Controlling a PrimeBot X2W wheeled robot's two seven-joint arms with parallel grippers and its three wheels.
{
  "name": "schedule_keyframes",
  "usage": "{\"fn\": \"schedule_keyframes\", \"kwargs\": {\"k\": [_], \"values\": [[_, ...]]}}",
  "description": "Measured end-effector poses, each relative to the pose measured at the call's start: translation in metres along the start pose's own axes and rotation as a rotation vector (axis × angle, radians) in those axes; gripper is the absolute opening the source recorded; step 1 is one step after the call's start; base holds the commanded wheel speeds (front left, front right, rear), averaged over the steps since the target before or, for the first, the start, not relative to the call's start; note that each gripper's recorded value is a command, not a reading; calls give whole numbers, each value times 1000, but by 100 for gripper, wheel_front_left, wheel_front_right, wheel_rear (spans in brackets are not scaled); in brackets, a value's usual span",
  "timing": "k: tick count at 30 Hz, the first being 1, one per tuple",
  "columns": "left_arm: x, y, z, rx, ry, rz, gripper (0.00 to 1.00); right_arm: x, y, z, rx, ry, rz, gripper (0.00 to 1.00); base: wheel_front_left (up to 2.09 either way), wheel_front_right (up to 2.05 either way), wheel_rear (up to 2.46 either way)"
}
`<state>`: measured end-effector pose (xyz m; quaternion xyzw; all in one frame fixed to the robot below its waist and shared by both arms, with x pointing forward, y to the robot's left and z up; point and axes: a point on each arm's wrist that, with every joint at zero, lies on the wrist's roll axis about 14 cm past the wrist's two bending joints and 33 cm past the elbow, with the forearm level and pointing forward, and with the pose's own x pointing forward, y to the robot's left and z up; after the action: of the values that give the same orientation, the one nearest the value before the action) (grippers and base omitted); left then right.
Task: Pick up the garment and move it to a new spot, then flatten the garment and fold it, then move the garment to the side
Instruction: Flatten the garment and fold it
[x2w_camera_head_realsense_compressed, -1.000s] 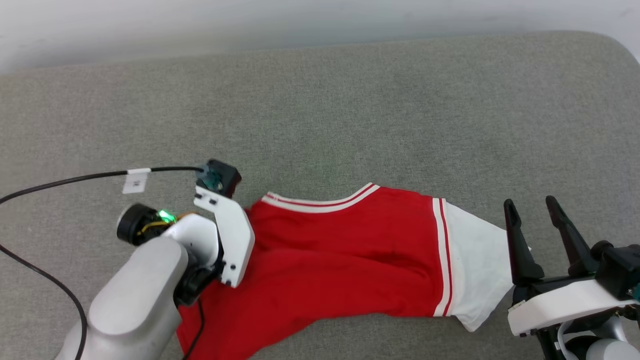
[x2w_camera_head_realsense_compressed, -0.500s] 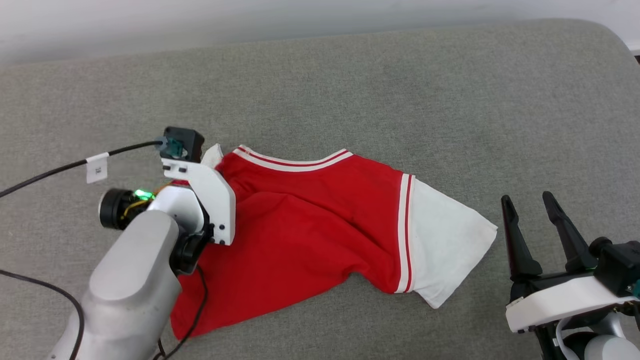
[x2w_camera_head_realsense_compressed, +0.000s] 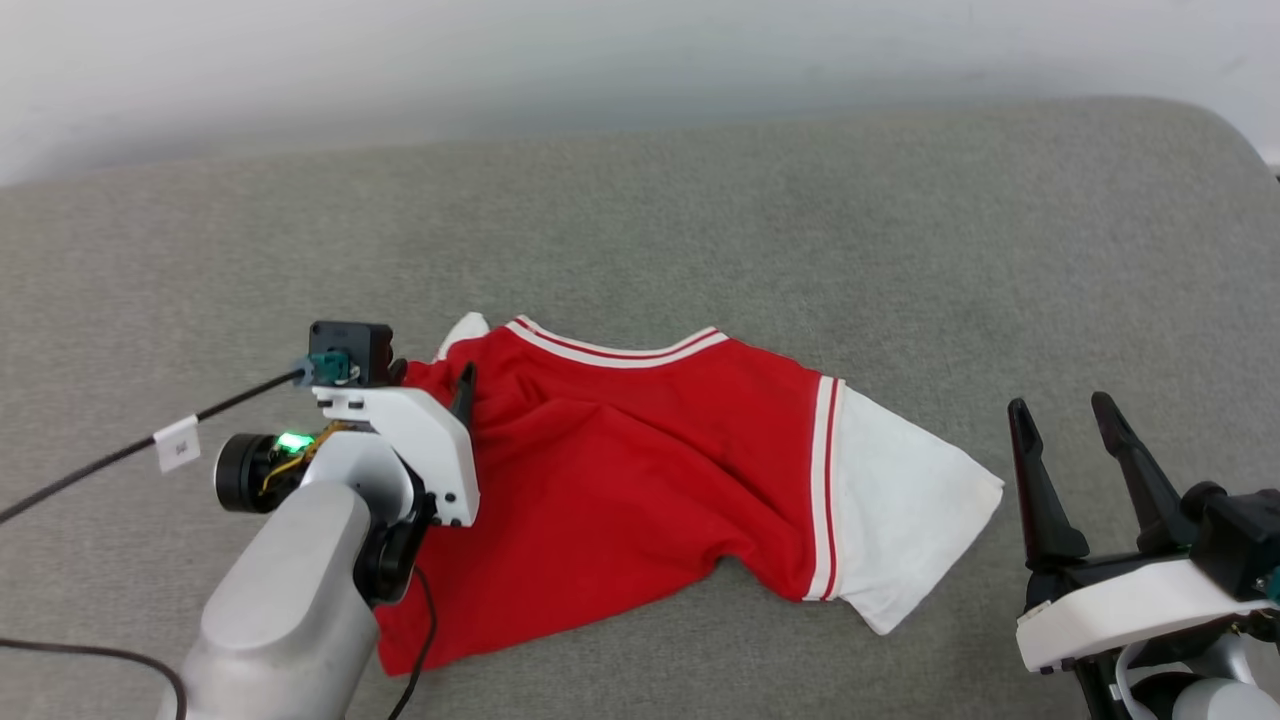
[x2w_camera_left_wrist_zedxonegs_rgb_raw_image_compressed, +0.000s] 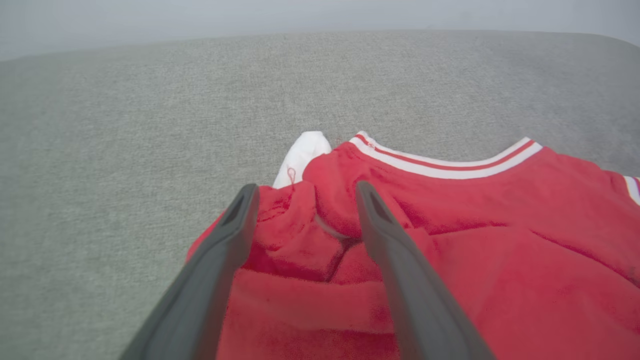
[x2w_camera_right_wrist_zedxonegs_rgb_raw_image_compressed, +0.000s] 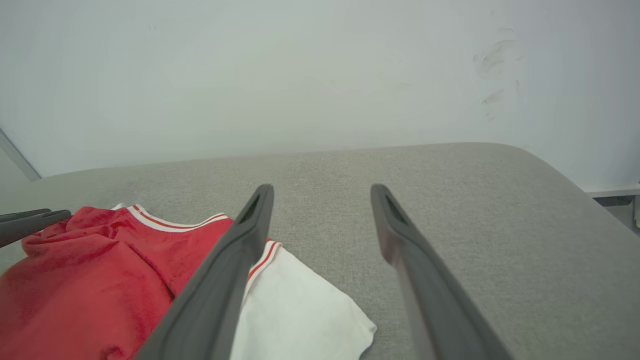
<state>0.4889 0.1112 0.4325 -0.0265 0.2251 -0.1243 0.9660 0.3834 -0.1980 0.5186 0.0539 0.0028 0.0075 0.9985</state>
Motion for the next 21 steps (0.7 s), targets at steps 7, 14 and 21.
{"fn": "schedule_keyframes", "kwargs": {"k": [7,14,21], "values": [[-34,22,-14,7,65,46,100,-3,16,9,4,-17,49,100,0,0,0],[-44,24,-45,24,288,11,100,2,26,6,11,-3,77,100,0,0,0],[-32,24,-71,31,495,-26,63,12,21,-8,20,28,65,100,0,0,0]]}}
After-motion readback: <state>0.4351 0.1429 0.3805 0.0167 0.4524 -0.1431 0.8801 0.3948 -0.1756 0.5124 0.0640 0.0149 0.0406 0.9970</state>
